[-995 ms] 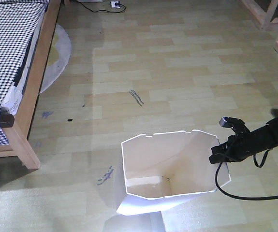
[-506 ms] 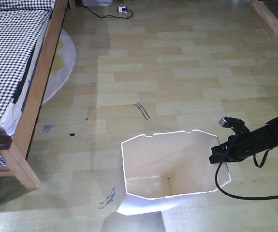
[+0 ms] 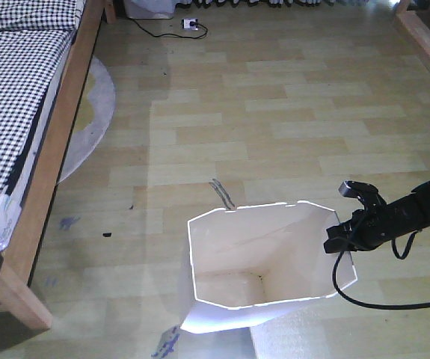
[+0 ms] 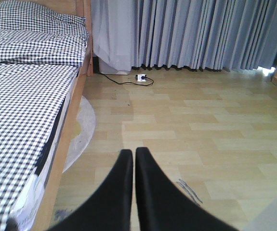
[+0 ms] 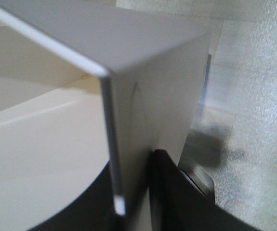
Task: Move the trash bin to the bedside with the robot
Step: 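Carry the bin with the right gripper across the floor toward the bed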
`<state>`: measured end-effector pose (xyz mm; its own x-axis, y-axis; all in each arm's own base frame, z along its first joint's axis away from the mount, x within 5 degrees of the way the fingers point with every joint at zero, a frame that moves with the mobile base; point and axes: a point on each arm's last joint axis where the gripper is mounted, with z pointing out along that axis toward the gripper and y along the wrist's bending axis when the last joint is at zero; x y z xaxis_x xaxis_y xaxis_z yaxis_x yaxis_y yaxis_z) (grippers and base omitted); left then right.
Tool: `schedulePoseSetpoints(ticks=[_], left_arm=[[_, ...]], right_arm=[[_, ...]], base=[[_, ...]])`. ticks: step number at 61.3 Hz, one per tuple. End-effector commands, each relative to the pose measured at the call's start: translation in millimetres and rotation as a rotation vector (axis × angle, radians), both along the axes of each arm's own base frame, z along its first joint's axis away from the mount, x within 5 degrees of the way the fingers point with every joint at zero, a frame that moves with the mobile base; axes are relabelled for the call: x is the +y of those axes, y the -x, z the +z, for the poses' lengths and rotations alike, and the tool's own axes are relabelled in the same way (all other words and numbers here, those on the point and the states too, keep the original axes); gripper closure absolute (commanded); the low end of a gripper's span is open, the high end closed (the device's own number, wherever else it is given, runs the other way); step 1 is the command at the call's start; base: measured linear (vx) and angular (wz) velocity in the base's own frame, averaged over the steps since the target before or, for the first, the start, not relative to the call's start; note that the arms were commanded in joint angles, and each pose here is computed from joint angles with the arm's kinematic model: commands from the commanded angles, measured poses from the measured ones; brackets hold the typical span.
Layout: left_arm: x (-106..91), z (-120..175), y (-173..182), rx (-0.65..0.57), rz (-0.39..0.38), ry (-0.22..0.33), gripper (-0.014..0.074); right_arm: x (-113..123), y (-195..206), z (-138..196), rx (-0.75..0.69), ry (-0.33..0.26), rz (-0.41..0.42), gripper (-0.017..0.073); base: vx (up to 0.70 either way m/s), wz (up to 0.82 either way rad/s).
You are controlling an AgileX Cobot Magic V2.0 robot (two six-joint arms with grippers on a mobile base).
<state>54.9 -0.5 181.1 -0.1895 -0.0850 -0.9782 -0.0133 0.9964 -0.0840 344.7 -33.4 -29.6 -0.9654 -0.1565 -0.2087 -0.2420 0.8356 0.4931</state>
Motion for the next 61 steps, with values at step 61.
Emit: schedulePoseSetpoints(ticks=[61], left_arm=[[0.2,0.7,-0.6,-0.065,0.003,0.010,0.0599]], right_arm=[[10.9,-11.3,41.3,-0.045,-0.194,-0.007,0.0562]], base=[[0.31,-0.01]])
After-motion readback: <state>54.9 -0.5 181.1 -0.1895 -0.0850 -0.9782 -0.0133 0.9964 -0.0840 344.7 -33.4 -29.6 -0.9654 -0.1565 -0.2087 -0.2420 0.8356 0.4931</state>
